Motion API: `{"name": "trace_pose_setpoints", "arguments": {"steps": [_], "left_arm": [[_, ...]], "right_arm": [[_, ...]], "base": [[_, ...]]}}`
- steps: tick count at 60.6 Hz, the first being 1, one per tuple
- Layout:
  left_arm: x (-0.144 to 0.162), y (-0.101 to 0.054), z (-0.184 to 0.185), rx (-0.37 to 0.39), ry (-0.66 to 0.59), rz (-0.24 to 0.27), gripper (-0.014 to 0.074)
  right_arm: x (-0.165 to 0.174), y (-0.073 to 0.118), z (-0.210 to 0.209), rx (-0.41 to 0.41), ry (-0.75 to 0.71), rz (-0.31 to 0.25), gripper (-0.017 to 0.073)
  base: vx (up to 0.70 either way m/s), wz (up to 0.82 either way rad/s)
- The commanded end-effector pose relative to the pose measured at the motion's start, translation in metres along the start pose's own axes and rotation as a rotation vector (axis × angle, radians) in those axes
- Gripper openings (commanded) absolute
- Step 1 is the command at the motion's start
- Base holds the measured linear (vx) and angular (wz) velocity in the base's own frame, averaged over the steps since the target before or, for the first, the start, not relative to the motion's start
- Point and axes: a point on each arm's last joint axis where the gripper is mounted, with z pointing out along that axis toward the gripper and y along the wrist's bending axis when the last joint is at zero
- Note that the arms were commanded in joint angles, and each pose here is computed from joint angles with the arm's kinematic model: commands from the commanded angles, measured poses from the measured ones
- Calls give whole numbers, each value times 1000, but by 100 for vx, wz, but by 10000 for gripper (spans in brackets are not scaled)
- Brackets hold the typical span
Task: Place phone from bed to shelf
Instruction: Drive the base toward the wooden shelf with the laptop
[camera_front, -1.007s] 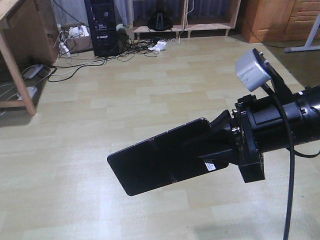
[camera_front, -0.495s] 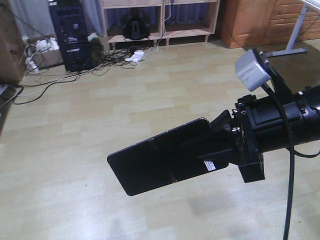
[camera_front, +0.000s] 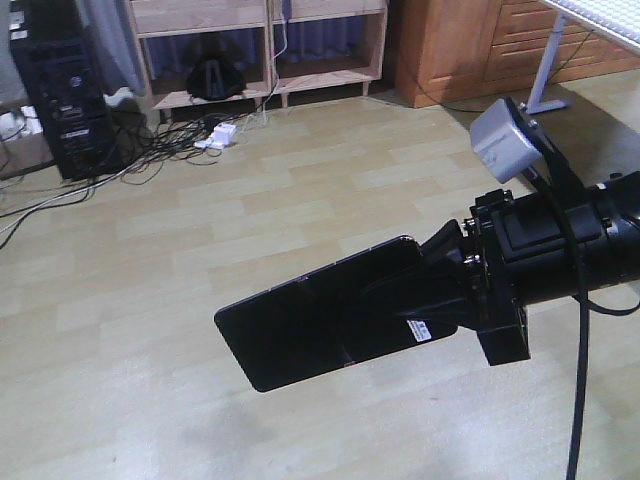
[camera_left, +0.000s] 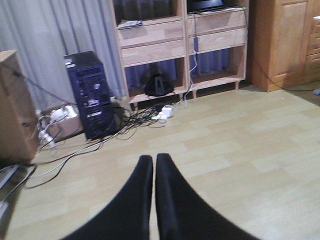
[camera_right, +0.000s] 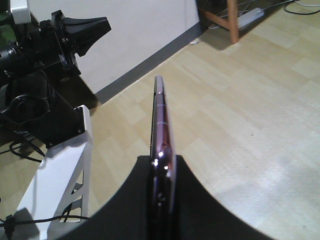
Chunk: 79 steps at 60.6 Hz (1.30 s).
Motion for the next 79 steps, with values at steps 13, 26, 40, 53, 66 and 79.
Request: {"name": "trace_pose_setpoints", "arguments": {"steps": [13,26,40,53,66,79], "left_arm": [[-15,2,-3,-13,-105,-15,1],[-15,2,-3,-13,-105,-15,1],[-15,2,-3,-13,-105,-15,1],[-15,2,-3,-13,-105,-15,1],[-15,2,-3,-13,-105,-15,1],[-15,2,-3,-13,-105,-15,1]], "right_arm": [[-13,17,-9,-78,-75,-22,-3],[-13,17,-9,-78,-75,-22,-3],[-13,17,-9,-78,-75,-22,-3],[-13,17,-9,-78,-75,-22,-3],[-13,17,-9,-78,-75,-22,-3],[-13,17,-9,-78,-75,-22,-3]], "base": [[45,-19],[46,-19],[47,-18],[47,-20],[47,-22],[44,-20]]}}
